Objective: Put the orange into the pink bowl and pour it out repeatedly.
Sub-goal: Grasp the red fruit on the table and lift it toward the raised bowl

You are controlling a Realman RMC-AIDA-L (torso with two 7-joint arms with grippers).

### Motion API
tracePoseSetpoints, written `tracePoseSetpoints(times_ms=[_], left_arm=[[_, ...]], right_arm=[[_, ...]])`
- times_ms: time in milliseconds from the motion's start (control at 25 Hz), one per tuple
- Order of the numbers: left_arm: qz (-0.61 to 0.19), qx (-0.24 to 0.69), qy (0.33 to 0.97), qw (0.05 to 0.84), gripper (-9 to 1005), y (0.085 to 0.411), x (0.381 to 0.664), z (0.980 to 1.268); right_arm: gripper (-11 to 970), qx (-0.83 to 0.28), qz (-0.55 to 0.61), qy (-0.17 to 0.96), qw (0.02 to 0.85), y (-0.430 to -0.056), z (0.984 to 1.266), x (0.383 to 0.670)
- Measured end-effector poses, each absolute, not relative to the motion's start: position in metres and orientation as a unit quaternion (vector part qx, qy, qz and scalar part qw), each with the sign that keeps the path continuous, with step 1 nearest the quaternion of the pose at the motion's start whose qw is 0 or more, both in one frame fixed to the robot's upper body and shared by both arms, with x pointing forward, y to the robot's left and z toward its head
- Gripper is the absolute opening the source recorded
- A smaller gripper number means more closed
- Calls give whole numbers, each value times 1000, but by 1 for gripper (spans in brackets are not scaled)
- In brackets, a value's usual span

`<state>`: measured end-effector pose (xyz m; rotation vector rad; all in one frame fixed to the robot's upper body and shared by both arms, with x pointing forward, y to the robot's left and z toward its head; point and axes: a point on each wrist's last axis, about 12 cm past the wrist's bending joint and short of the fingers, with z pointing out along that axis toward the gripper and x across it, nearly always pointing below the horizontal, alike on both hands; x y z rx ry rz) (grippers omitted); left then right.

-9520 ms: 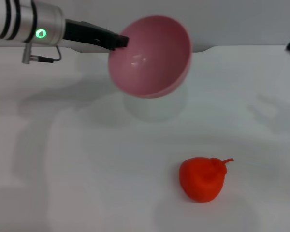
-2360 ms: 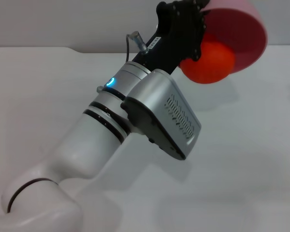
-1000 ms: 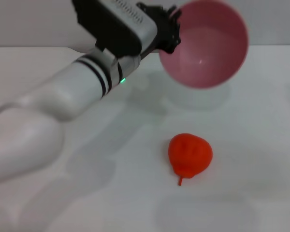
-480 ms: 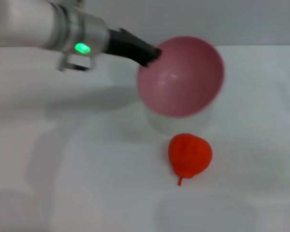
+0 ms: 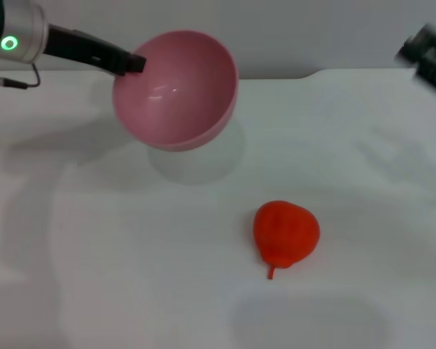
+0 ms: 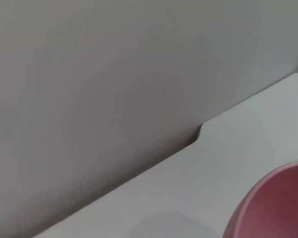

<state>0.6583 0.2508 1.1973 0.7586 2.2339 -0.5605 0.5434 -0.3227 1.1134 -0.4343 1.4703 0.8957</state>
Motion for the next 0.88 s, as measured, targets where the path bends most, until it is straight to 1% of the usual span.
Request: tracePoseSetpoints(times_ms=[120, 280, 560, 720, 880], left_arm=[[-216, 289, 865, 349, 44, 254, 657, 1195], [-216, 288, 868, 342, 44, 256, 654, 1190], [-218, 282, 871, 338, 45, 256, 652, 1182], [-219, 278, 873, 337, 45, 257, 650, 1179], [-220, 275, 874, 334, 45, 259, 649, 1177]], right_arm=[[567, -236, 376, 687, 575, -316, 1107, 548], [567, -298, 367, 729, 494, -297, 1104, 557], [567, -392, 310, 793, 348, -244, 1090, 578], [567, -426, 272, 808, 303, -223, 1085, 586], [566, -444, 264, 808, 285, -210, 1084, 589]])
